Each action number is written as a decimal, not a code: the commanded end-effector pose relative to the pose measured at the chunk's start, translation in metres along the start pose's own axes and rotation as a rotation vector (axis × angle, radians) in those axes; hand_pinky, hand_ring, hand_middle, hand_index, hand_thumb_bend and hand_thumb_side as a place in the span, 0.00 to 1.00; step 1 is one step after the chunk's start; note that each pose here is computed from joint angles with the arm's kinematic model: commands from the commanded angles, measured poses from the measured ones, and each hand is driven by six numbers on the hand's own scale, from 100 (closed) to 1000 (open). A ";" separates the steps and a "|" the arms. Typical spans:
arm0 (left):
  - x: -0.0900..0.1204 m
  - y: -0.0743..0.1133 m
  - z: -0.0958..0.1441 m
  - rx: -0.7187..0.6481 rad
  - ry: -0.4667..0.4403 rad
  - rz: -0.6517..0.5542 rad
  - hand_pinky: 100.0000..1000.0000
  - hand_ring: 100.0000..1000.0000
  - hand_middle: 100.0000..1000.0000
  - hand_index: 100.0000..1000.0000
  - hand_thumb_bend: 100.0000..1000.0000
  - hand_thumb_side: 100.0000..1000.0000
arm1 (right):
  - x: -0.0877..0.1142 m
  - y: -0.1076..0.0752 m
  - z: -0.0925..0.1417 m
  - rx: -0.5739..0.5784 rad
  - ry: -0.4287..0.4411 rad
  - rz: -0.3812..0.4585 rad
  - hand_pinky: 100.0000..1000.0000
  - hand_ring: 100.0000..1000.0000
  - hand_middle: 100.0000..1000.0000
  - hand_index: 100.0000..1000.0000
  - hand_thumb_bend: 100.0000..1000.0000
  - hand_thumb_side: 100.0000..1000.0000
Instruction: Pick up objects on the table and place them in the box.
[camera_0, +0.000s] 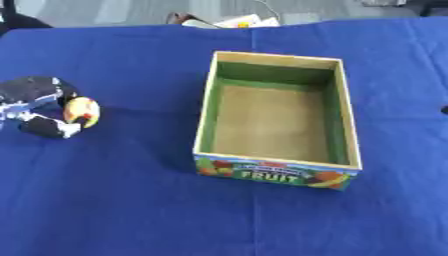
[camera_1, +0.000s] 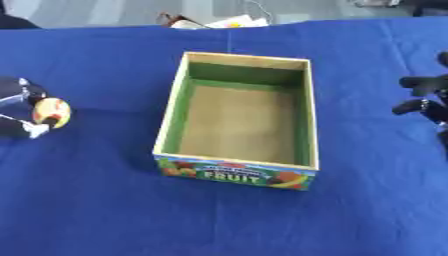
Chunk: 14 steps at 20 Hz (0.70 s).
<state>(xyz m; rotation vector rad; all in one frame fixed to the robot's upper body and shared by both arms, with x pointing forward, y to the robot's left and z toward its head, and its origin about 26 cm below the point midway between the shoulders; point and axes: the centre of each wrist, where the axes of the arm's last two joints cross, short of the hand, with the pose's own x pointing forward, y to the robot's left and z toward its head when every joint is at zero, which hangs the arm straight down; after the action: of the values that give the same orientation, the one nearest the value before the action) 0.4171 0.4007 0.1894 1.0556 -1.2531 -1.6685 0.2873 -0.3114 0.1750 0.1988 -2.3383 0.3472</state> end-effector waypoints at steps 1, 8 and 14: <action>-0.007 0.012 0.007 0.051 0.014 -0.007 0.39 0.54 0.51 0.72 0.00 0.17 | 0.006 0.000 -0.003 0.010 -0.016 0.019 0.53 0.75 0.52 0.86 0.00 1.00; -0.004 0.021 0.013 0.122 -0.003 0.043 0.38 0.53 0.51 0.72 0.00 0.16 | 0.007 -0.001 -0.003 0.007 -0.011 0.017 0.53 0.75 0.52 0.86 0.00 1.00; 0.000 0.033 0.019 0.162 -0.016 0.070 0.38 0.52 0.52 0.73 0.00 0.16 | 0.007 -0.002 -0.003 0.004 -0.010 0.012 0.54 0.75 0.52 0.86 0.00 1.00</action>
<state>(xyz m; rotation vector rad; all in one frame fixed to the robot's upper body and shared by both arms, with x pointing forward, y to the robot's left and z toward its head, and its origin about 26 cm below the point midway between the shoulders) 0.4081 0.3895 0.1999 1.0146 -1.4285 -1.5614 0.2873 -0.3110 0.1744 0.2006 -2.3302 0.3356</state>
